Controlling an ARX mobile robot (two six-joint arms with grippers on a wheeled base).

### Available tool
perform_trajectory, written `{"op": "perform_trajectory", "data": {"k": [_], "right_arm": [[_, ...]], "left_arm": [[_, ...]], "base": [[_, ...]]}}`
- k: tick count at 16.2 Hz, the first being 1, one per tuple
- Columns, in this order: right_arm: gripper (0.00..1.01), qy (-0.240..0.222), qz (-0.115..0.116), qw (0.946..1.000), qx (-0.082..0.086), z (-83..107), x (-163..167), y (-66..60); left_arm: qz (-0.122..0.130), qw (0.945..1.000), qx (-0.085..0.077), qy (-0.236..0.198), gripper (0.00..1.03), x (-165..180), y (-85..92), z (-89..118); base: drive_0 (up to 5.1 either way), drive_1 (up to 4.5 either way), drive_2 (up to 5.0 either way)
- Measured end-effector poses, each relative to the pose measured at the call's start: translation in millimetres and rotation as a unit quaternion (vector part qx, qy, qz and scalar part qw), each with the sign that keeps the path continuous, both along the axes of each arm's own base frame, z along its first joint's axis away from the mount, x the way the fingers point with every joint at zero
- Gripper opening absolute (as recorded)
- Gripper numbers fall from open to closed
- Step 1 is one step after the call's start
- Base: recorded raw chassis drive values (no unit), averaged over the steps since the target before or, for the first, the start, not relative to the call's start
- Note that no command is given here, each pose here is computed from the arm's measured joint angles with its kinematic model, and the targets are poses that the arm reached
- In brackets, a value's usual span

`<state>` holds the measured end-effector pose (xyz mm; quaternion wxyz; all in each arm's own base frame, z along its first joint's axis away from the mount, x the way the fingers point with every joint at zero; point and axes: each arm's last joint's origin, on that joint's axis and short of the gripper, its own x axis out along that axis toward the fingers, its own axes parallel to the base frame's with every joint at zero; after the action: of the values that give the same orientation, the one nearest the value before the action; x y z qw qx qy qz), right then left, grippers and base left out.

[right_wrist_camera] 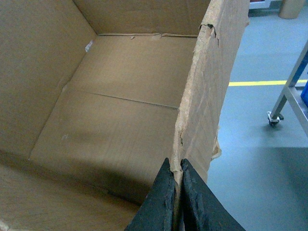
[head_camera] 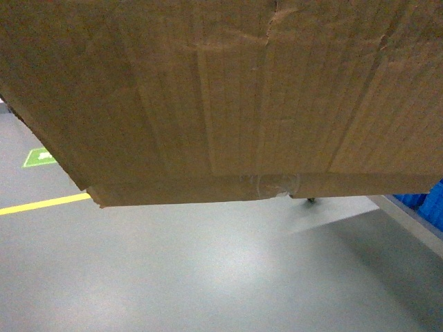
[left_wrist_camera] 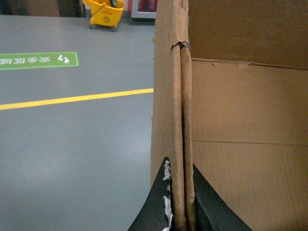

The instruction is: Sort boxes to right shelf from conveyor

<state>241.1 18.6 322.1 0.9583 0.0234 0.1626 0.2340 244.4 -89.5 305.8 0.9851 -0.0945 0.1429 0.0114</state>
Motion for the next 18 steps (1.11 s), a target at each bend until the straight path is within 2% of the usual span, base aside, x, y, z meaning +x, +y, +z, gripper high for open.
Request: {"op": "perform_trajectory", "data": {"k": [18], "right_arm": [[0.02, 0.000, 0.000, 1.0000, 0.000, 0.0, 0.0, 0.0]], "left_arm": [[0.000, 1.0000, 0.000, 0.000, 0.03, 0.0, 0.0, 0.0]], "base": [[-1.2, -1.22, -1.2]]}}
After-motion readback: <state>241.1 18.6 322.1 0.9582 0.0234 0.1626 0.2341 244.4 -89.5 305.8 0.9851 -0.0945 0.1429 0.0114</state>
